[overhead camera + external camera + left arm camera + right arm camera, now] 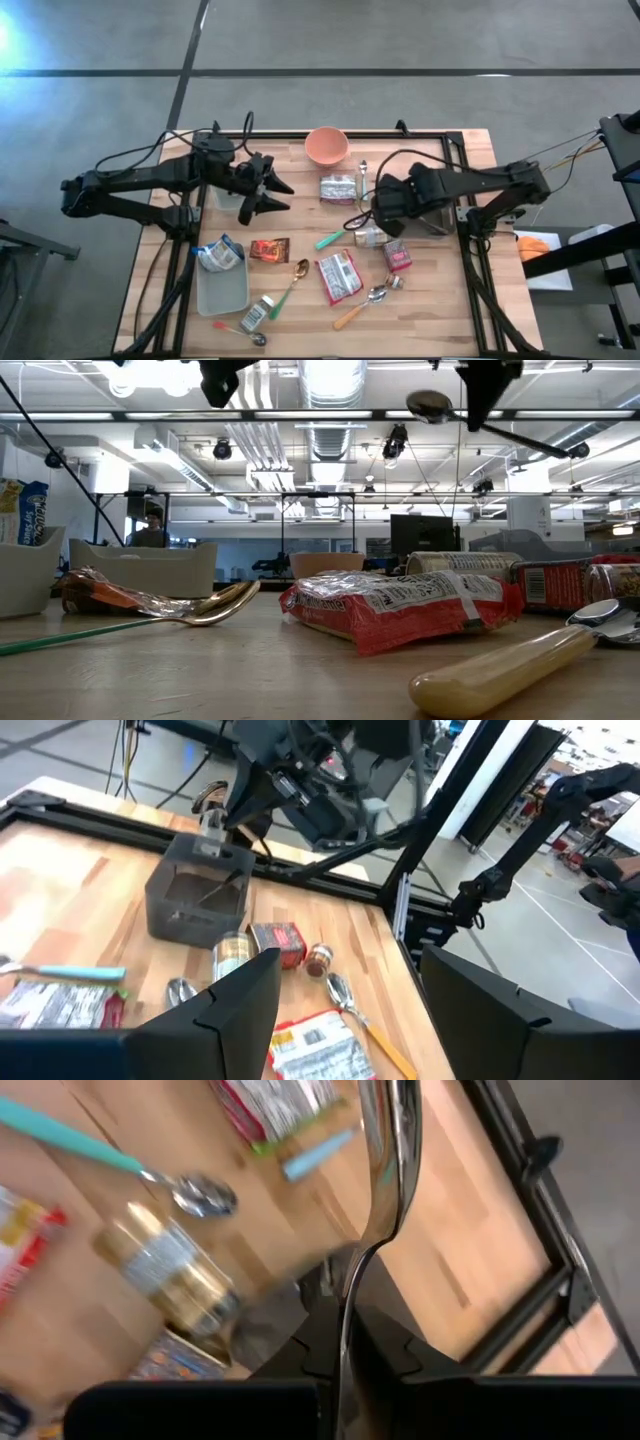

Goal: Pick & Place Food Item
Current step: Put the silver spoon into the black bin

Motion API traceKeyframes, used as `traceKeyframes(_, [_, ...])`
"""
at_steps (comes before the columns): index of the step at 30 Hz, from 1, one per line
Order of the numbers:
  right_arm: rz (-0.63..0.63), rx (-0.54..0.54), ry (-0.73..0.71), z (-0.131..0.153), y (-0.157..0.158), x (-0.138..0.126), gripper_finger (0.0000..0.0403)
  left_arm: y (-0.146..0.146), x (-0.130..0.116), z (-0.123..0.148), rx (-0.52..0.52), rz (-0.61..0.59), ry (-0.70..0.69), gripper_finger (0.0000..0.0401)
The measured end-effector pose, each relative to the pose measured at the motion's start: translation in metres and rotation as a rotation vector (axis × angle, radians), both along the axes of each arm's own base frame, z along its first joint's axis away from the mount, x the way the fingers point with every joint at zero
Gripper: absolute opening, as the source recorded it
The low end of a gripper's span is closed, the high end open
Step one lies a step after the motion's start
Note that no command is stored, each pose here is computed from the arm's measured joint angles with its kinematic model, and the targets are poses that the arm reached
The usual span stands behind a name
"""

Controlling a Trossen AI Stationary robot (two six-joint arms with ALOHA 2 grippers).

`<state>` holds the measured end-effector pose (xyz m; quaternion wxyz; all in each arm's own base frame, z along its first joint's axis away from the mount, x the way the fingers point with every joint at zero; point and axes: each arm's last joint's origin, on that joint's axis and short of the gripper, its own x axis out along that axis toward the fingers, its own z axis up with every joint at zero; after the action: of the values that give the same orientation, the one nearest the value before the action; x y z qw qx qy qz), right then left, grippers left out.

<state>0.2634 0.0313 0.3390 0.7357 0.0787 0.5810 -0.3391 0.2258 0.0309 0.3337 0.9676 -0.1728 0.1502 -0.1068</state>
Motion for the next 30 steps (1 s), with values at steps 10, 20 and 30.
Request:
traceKeyframes(10, [-0.114, 0.117, -0.071, -0.034, -0.011, -0.043, 0.0010, -0.003, -0.005, 0.001, -0.007, -0.063, 0.002, 0.0246])
traceKeyframes(20, [-0.219, 0.226, -0.171, -0.065, -0.025, -0.095, 0.0010, -0.003, -0.005, 0.002, 0.008, -0.066, -0.006, 0.0246])
traceKeyframes(30, [-0.175, 0.211, 0.009, -0.109, -0.047, -0.086, 0.0010, -0.002, -0.004, 0.002, 0.016, -0.051, -0.009, 0.0246])
